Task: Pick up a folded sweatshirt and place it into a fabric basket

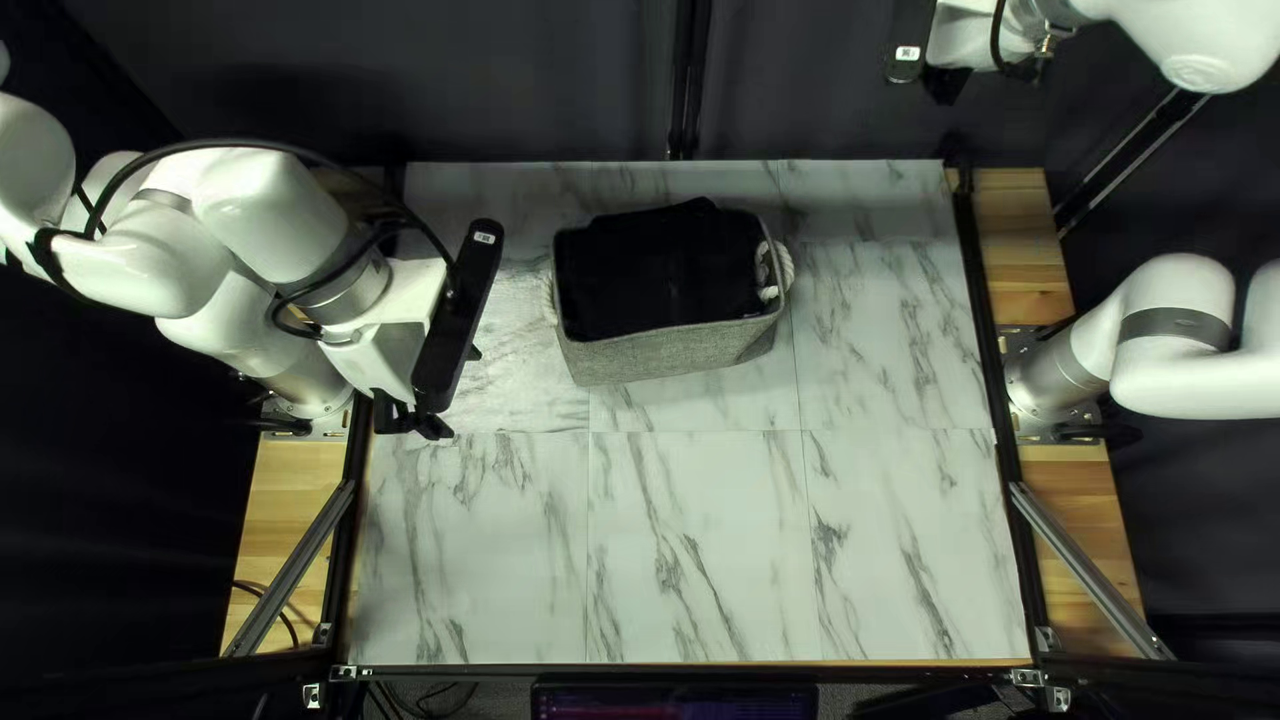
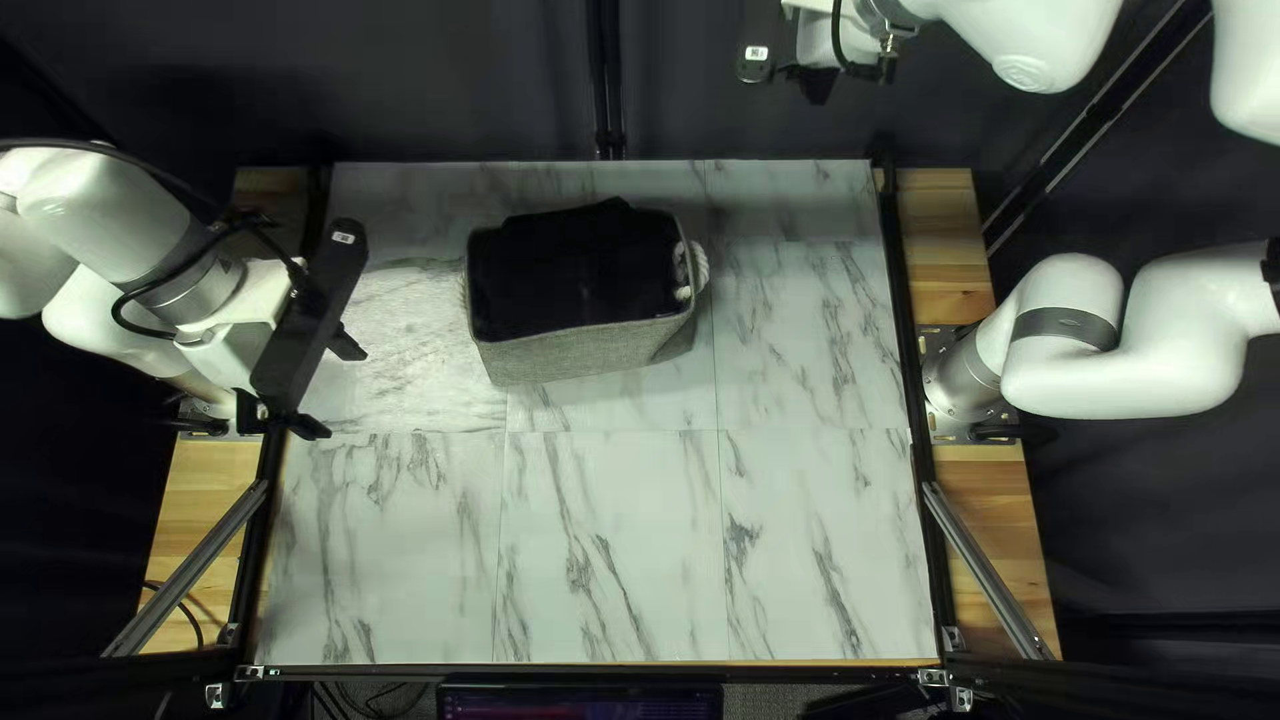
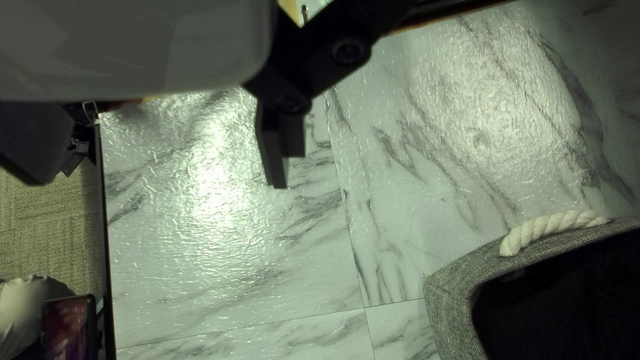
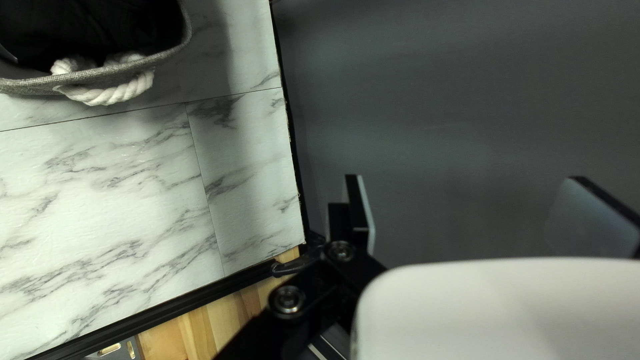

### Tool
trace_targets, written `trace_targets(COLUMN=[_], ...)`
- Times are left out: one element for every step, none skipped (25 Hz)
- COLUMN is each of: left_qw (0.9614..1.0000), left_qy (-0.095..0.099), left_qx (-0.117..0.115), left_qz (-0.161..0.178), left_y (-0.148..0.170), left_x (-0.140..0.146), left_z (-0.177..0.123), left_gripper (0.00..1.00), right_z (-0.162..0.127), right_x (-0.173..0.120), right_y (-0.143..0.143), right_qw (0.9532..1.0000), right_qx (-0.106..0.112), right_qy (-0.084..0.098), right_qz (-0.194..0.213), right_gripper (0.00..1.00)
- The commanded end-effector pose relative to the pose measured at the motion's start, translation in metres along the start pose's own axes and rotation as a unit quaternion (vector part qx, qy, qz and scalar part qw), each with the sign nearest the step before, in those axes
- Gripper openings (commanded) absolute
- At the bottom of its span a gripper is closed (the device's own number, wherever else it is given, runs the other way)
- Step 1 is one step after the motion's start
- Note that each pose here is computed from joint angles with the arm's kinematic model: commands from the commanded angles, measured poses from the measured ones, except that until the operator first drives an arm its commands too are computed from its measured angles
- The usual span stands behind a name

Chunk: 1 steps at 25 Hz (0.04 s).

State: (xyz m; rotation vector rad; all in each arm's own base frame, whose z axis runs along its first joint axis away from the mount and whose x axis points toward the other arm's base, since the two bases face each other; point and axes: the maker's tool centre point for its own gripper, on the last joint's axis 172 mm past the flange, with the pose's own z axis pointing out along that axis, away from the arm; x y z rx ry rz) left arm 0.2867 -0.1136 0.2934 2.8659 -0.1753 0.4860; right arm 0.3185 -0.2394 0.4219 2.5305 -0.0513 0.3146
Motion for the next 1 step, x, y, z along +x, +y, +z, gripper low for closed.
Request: trace_targets(left_qw=[1.0], left_qy=[0.0], left_qx=[0.0], left_qz=[0.0], left_y=[0.0], left_x=[0.0], left_z=[0.0], left_gripper=[1.0], right_z=[0.0], right_x=[0.0], right_y=[0.0], right_qw=[1.0], right_qx=[0.0], right_qy=[0.0], right_qz=[0.0], right_gripper=[1.0])
